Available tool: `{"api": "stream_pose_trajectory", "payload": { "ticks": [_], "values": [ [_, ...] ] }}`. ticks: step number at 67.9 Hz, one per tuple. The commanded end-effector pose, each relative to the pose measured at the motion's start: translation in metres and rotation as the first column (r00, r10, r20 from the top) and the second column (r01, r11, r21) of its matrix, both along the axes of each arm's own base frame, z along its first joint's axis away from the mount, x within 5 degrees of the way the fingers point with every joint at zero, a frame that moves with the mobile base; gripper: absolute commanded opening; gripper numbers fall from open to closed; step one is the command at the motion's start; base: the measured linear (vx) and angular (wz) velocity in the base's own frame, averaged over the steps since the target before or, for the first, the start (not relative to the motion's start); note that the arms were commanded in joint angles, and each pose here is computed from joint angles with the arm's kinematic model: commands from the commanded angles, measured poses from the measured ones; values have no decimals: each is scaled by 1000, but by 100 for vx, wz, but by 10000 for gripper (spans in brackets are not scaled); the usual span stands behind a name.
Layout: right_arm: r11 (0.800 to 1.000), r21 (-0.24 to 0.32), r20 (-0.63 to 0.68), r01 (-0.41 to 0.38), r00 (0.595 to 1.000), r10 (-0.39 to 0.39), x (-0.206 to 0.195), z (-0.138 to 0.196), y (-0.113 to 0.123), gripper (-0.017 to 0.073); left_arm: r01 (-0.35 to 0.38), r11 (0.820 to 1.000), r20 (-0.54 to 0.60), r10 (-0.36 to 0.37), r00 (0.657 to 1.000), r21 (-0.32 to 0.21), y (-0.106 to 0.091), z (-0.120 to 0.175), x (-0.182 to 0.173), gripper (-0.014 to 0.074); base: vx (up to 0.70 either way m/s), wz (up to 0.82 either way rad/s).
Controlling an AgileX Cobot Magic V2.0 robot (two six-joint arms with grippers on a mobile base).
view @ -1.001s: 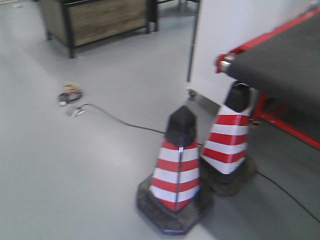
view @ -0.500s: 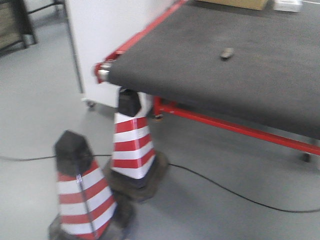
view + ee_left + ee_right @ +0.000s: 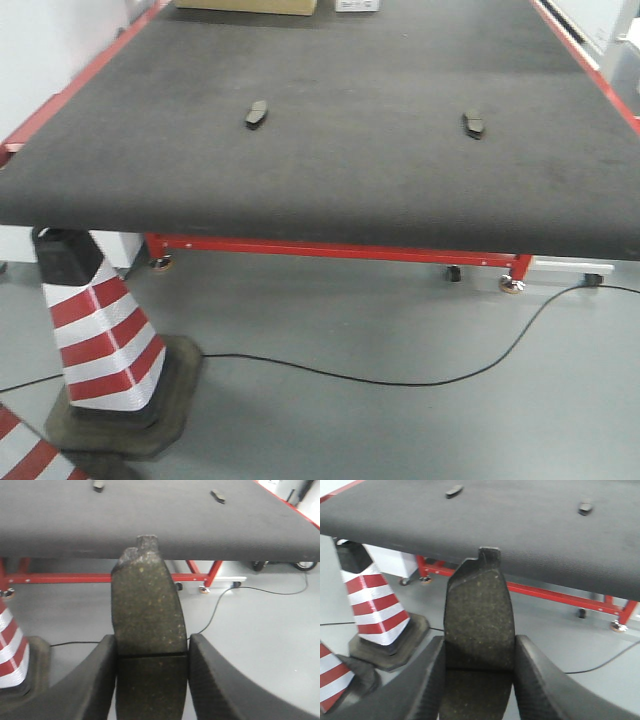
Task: Move and align brake pads A on conveyor
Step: 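Turn the base and pull up to the black belt conveyor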
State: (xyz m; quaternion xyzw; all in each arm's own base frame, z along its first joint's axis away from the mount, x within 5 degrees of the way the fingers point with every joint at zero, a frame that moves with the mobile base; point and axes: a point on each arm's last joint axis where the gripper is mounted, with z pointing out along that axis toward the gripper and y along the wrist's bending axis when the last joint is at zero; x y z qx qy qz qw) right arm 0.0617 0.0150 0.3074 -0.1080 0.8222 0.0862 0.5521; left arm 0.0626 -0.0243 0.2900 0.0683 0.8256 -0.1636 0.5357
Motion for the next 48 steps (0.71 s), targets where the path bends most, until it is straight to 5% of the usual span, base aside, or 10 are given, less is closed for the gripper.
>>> {"api": "stream_pose_trajectory", "payload": {
  "ticks": [1, 48],
  "values": [
    [1000, 15, 107, -10, 994, 8, 2, 16, 1, -4, 9, 999, 103, -4, 995, -45, -2, 17, 2, -6, 7, -23],
    [1000, 15, 107, -10, 994, 8, 2, 16, 1, -4, 9, 999, 103, -4, 995, -45, -2, 17, 2, -6, 19, -11]
  ]
}}
